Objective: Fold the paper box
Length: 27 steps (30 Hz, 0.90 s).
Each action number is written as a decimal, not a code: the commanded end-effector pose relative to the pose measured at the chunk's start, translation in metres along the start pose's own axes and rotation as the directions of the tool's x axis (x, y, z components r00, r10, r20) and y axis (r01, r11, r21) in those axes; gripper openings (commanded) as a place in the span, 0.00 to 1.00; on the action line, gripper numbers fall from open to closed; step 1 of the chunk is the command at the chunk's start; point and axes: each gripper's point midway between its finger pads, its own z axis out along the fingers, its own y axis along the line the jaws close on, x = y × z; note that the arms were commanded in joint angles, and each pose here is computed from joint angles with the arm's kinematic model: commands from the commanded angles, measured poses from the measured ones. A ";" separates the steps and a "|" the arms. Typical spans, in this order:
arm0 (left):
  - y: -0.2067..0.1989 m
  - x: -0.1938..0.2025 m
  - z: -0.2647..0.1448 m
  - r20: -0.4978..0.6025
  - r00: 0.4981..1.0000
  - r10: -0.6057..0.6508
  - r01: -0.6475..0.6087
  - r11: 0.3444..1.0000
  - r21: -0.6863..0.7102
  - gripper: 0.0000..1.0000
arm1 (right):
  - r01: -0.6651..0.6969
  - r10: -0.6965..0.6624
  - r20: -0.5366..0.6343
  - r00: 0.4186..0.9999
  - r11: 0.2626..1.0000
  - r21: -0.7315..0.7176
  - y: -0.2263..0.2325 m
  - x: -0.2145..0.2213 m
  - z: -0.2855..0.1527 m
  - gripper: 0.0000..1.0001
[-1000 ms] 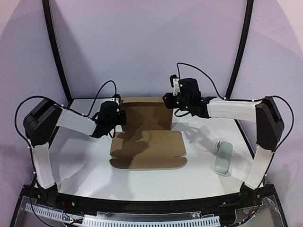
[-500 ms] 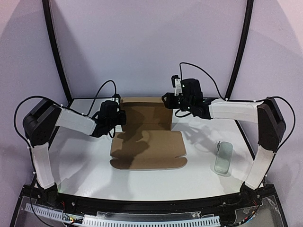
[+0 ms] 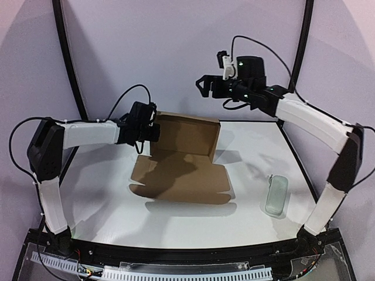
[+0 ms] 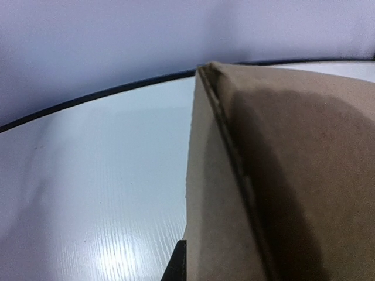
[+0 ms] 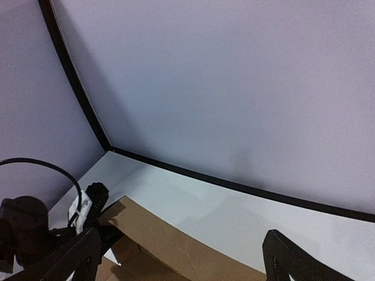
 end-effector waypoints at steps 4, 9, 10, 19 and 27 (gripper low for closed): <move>-0.027 0.000 -0.058 -0.257 0.935 0.245 -0.176 0.948 0.263 0.01 | -0.120 0.115 -0.124 0.986 0.992 -0.030 -0.018 0.033 -0.045 0.98; -0.034 0.023 -0.085 -0.328 0.840 0.433 -0.280 0.862 0.422 0.01 | -0.231 0.195 -0.271 0.943 0.967 -0.106 -0.019 0.056 -0.063 0.98; -0.036 0.025 -0.088 -0.318 0.818 0.479 -0.316 0.837 0.447 0.01 | -0.240 0.198 -0.282 0.939 0.963 -0.121 -0.017 0.059 -0.066 0.98; 0.006 0.065 -0.103 -0.456 0.532 0.714 -0.523 0.700 0.486 0.01 | -0.211 0.170 -0.386 0.907 0.975 -0.065 -0.031 0.095 -0.085 0.98; 0.006 0.065 -0.096 -0.462 0.387 0.798 -0.595 0.598 0.537 0.10 | -0.215 0.194 -0.451 0.871 0.977 0.006 -0.051 0.120 -0.082 0.98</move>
